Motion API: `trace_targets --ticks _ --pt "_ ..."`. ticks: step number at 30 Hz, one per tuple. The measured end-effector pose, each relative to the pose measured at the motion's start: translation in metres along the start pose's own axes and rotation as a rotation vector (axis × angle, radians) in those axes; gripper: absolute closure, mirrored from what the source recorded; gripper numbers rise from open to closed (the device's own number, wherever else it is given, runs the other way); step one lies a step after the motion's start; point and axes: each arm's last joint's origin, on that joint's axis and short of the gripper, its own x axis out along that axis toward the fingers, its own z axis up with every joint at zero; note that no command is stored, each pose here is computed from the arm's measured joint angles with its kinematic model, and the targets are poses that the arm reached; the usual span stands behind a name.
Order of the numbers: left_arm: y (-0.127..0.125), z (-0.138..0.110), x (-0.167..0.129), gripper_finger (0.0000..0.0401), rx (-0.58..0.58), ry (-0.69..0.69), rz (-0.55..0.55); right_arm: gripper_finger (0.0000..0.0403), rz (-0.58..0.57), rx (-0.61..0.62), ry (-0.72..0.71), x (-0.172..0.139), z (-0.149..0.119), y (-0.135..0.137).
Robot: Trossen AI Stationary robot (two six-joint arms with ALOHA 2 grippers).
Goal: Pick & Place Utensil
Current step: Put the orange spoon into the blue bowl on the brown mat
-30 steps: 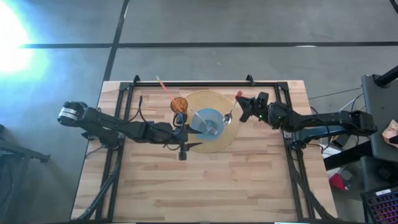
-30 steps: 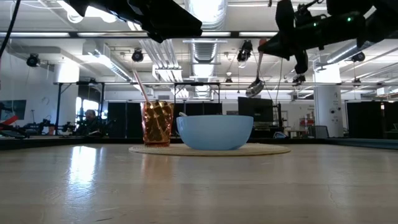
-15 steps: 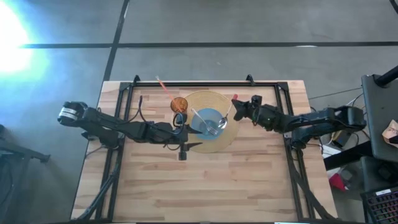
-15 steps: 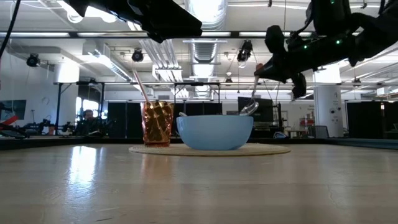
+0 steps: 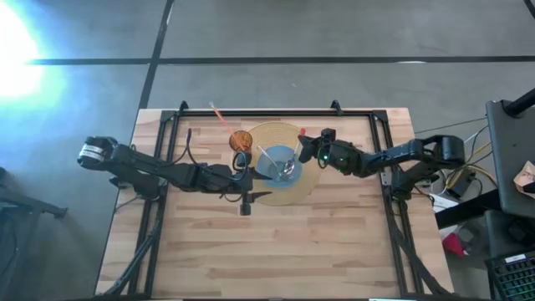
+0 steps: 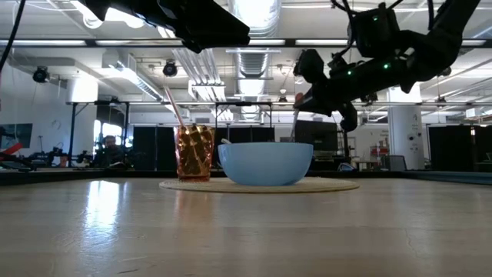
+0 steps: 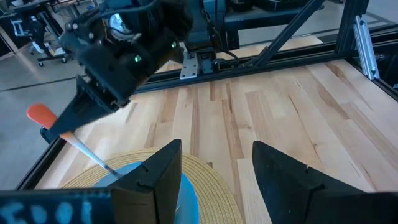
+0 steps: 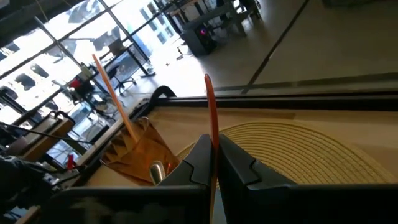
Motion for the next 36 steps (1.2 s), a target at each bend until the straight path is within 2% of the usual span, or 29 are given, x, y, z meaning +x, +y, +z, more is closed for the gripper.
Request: trace_targets --ticks 6,31,36 --pt "0.0 0.0 0.0 0.0211 0.005 0.0 0.0 0.0394 -0.009 -0.059 0.012 0.007 -0.004 0.001" --pt "0.0 0.0 0.0 0.0211 0.015 -0.003 0.001 0.0394 -0.033 -0.09 0.046 0.016 -0.019 -0.005" --pt "0.0 0.0 0.0 0.0211 0.015 -0.003 0.001 0.0394 -0.055 -0.134 0.041 0.017 -0.022 -0.007"
